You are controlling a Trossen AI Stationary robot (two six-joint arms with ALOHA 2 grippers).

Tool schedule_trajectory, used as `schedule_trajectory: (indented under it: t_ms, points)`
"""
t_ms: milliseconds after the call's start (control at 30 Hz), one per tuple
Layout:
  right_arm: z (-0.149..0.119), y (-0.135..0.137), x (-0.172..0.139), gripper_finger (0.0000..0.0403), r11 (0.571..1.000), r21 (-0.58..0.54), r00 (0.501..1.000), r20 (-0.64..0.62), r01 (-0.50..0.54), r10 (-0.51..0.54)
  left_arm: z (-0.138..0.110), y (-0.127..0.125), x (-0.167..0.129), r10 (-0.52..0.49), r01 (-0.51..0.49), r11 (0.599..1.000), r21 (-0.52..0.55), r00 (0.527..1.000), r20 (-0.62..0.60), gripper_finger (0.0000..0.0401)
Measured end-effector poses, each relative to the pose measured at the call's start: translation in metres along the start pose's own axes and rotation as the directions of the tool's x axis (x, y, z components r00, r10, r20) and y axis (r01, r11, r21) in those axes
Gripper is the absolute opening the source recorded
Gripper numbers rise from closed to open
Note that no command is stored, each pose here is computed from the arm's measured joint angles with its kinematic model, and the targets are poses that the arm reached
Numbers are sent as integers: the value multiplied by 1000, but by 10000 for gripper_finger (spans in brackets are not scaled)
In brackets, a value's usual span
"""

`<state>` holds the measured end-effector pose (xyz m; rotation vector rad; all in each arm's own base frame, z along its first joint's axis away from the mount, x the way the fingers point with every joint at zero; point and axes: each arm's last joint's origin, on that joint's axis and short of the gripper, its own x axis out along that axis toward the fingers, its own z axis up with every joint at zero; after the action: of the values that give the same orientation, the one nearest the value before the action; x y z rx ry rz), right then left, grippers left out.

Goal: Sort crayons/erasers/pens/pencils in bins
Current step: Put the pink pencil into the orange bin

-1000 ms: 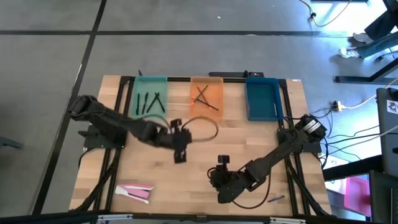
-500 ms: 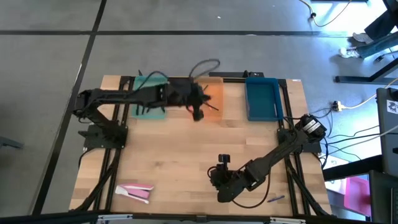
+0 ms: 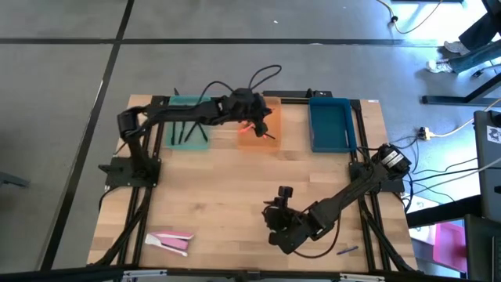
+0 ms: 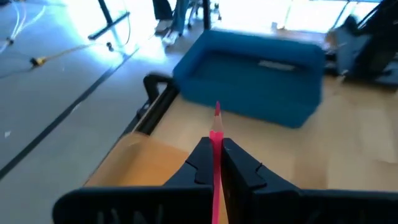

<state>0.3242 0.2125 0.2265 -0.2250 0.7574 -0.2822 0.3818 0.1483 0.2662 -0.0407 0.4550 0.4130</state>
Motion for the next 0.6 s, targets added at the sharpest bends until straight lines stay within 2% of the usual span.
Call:
schedule_trajectory:
  t_ms: [233,433,600]
  points:
    - [2,-8,-3,169,983,-7,981,60,184,-183,-28,14,33,32,-37,997,-62,997,-69,1]
    - [1,-20,-5,169,920,8,913,120,391,-389,-44,18,46,44,-56,993,-104,992,-118,1]
    - [0,-33,2,169,894,7,891,85,448,-447,-49,18,50,60,-79,987,-141,989,-136,2]
